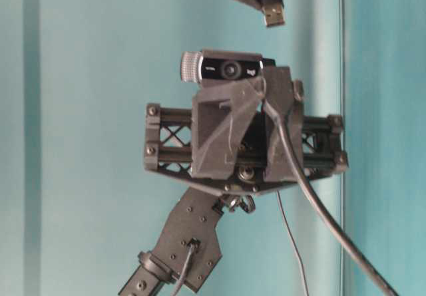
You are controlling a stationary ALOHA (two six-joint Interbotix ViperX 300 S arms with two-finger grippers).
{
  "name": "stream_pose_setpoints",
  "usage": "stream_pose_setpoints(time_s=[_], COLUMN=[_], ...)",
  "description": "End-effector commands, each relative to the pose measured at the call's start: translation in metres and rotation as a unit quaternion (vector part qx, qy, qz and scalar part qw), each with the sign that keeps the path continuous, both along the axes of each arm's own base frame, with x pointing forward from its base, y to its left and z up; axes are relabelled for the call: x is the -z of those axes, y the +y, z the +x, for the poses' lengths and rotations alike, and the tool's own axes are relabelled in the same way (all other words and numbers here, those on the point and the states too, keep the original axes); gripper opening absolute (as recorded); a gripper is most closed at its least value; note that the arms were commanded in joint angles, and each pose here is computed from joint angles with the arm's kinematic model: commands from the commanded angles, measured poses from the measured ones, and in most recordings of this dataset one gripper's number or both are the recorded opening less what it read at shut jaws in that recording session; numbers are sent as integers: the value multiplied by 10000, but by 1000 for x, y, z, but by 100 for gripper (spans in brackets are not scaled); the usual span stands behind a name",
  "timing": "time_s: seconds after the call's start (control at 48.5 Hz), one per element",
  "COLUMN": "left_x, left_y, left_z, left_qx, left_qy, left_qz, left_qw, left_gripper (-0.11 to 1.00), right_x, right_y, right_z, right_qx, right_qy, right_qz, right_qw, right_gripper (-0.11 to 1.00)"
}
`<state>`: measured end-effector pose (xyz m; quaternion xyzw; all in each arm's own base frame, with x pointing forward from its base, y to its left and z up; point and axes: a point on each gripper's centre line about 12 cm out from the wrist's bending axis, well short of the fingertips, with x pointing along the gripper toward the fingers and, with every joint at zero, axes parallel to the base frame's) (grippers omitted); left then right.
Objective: Insert the USB using both arms.
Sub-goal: 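Align the male plug in the right gripper with the left socket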
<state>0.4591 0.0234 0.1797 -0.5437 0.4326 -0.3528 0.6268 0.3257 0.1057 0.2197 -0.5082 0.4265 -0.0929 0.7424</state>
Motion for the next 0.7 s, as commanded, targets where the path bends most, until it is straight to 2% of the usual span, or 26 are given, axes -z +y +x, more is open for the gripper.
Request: stream_pose_setpoints(time_s=[0.0,0.433,0.619,0.681], left_x=[-14,-12,-13,-13], left_y=[1,2,2,2], left_z=[5,6,6,7], left_qx=[-62,-112,-100,-100], left_qy=[-148,-130,-139,-147], left_qz=[0,48,41,43], left_qw=[9999,9998,9998,9998], left_gripper=[29,29,29,29], right_x=[-11,-15,-15,-12], right_y=[4,6,3,3], right_z=[5,9,19,21], right_qx=[-7,-26,-232,-263], right_qy=[-170,-233,-460,-486], right_qz=[58,45,-803,-995], right_qw=[9998,9997,9954,9935], right_gripper=[20,20,20,20])
